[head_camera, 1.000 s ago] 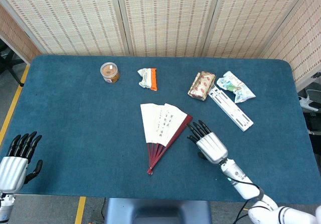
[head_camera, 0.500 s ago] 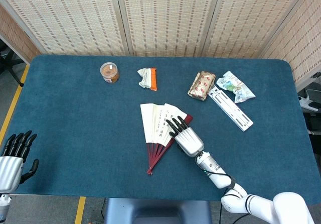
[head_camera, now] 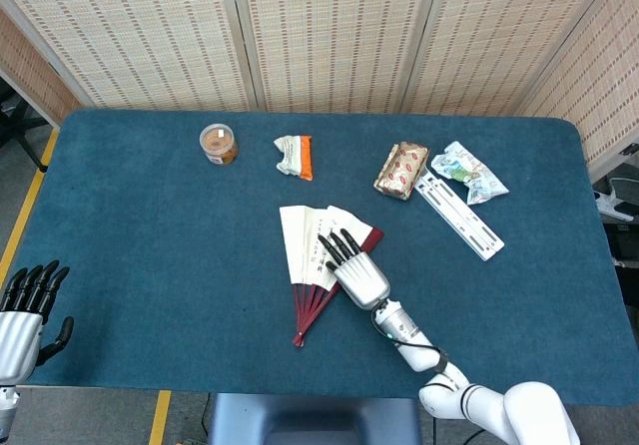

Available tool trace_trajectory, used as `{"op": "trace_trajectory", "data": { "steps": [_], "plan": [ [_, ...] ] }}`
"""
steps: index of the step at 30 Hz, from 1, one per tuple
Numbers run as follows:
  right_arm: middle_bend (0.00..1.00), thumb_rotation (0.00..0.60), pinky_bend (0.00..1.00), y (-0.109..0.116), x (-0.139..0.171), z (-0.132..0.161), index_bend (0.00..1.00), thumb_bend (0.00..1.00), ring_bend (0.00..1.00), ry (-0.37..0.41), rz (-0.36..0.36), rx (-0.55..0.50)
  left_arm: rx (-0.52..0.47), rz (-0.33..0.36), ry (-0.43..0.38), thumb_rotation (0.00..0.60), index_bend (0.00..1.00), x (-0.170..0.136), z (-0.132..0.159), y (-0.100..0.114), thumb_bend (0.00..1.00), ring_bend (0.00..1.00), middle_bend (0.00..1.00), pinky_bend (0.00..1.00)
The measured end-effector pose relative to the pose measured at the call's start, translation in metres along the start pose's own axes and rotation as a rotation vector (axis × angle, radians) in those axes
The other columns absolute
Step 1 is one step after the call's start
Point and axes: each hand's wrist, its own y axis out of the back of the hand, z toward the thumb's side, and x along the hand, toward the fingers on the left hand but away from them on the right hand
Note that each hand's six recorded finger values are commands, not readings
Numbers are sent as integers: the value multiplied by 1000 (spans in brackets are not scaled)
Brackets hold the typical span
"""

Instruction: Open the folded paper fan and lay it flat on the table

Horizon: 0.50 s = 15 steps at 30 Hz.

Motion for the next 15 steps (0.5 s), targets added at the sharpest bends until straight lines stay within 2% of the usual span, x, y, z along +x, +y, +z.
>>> {"op": "trace_trajectory", "data": {
  "steps": [2, 9, 15],
  "plan": [
    [21, 600, 0, -1, -3, 2, 531, 303, 0, -7, -6, -2, 4, 3, 10, 600, 0, 0, -3, 0, 475, 0, 0, 58],
    [83, 600, 0, 4, -13, 5, 618, 565, 0, -11, -55, -24, 11, 19, 25, 600, 0, -3, -7, 3, 475, 0, 0, 58],
    [101, 600, 0, 23, -16, 3, 644, 669, 0, -3, -132, -42, 2, 25, 15, 600, 0, -13, -7, 2, 475, 0, 0, 59]
  ]
}}
